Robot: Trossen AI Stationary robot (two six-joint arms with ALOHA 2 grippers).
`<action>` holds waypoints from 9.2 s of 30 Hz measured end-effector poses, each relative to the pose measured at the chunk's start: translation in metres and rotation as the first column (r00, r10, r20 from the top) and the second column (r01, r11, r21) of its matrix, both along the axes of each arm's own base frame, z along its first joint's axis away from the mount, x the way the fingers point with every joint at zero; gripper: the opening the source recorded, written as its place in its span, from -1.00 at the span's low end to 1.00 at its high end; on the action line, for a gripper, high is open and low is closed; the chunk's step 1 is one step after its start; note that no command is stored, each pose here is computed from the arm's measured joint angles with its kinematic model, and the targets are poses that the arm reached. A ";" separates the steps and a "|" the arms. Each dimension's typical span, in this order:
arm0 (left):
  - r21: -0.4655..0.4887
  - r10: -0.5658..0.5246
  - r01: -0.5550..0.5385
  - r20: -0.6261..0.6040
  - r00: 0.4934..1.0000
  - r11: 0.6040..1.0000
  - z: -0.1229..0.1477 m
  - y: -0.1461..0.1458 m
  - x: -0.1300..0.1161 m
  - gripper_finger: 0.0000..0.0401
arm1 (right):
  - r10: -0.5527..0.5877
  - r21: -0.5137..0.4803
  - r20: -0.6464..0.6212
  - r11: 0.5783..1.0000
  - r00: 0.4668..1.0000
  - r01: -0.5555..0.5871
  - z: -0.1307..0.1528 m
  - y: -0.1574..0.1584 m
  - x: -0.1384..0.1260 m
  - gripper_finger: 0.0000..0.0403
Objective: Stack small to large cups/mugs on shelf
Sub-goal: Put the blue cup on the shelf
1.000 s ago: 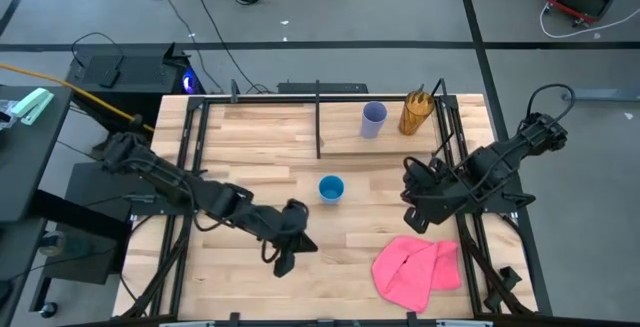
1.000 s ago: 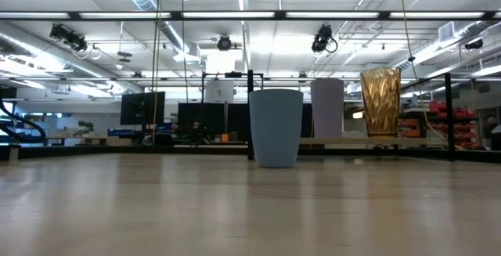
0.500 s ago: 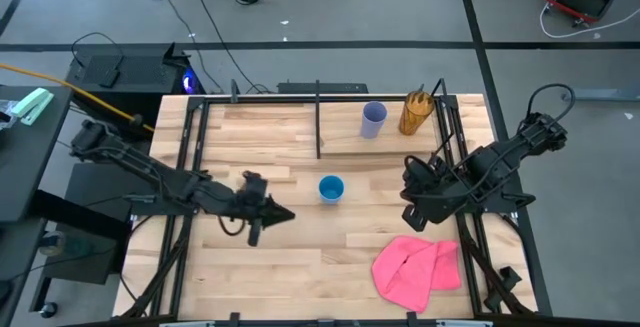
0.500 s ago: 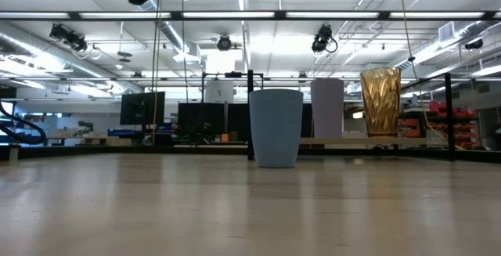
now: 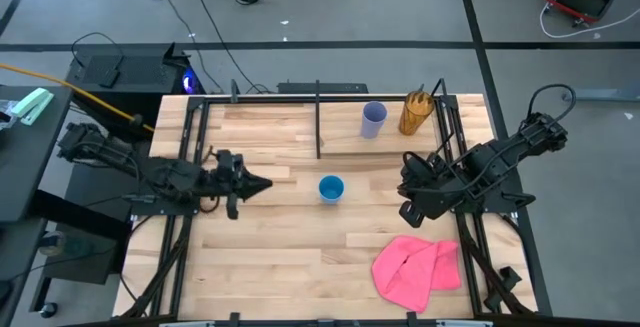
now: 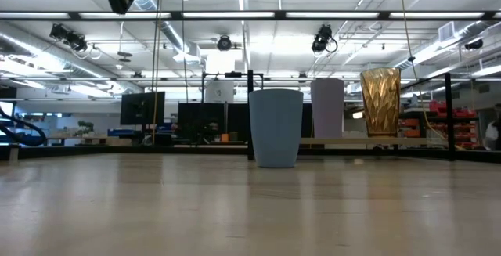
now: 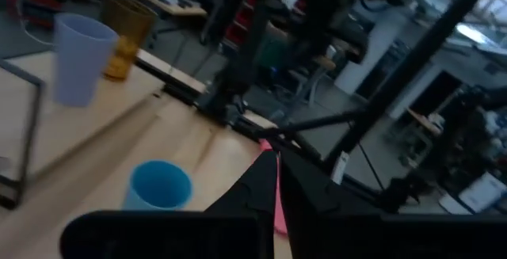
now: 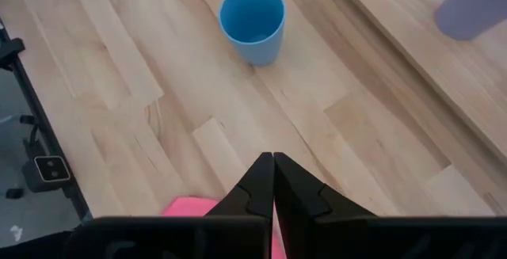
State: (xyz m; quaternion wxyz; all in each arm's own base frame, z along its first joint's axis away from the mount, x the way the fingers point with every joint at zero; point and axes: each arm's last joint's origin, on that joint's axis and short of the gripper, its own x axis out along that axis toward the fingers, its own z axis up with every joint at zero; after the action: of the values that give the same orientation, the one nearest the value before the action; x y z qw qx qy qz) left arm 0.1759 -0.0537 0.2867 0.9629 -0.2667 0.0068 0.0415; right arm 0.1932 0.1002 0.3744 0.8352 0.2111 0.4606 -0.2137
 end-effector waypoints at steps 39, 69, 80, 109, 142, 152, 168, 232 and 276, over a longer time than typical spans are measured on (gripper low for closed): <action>0.035 0.306 -0.307 0.036 0.951 0.951 -0.008 0.060 -0.057 -0.87 | 0.068 0.027 0.069 0.997 0.995 -0.070 -0.024 -0.124 0.099 -0.91; 0.006 0.303 -0.303 -0.062 0.951 0.953 -0.018 0.063 -0.063 -0.88 | 0.177 0.127 -0.090 0.978 0.980 -0.165 -0.085 -0.120 0.149 -0.86; 0.004 0.305 -0.305 -0.065 0.950 0.952 -0.019 0.063 -0.064 -0.94 | 0.167 0.126 -0.174 0.981 0.970 -0.147 -0.117 -0.119 0.167 -0.68; -0.007 0.303 -0.305 -0.111 0.947 0.952 -0.023 0.063 -0.064 -0.91 | 0.155 0.122 -0.188 0.984 0.970 -0.133 -0.134 -0.119 0.178 -0.67; 0.000 0.303 -0.305 -0.117 0.946 0.952 -0.024 0.063 -0.064 -0.87 | 0.151 0.149 -0.218 0.982 0.964 -0.120 -0.149 -0.116 0.170 -0.67; 0.003 0.303 -0.305 -0.117 0.946 0.952 -0.024 0.063 -0.064 -0.95 | 0.159 0.156 -0.192 0.979 0.968 -0.129 -0.153 -0.112 0.172 -0.67; 0.004 0.303 -0.305 -0.117 0.946 0.952 -0.024 0.063 -0.064 -0.93 | 0.159 0.150 -0.147 0.979 0.976 -0.137 -0.152 -0.113 0.176 -0.96; -0.010 0.425 -0.435 -0.195 0.884 0.900 -0.036 0.070 -0.033 -0.95 | 0.061 -0.148 -0.153 0.985 0.986 -0.084 0.010 -0.297 0.107 -1.00; 0.068 0.500 -0.496 -0.099 0.860 0.866 -0.025 0.083 -0.032 -0.89 | 0.205 0.007 -0.277 0.977 0.939 -0.212 -0.078 -0.321 0.164 -0.99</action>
State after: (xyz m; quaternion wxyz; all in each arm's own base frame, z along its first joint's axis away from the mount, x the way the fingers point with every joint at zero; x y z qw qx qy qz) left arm 0.1437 0.0290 0.2614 0.9227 -0.2370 -0.0086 0.3039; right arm 0.3569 -0.2212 0.2963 0.7830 0.1199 0.5900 -0.1565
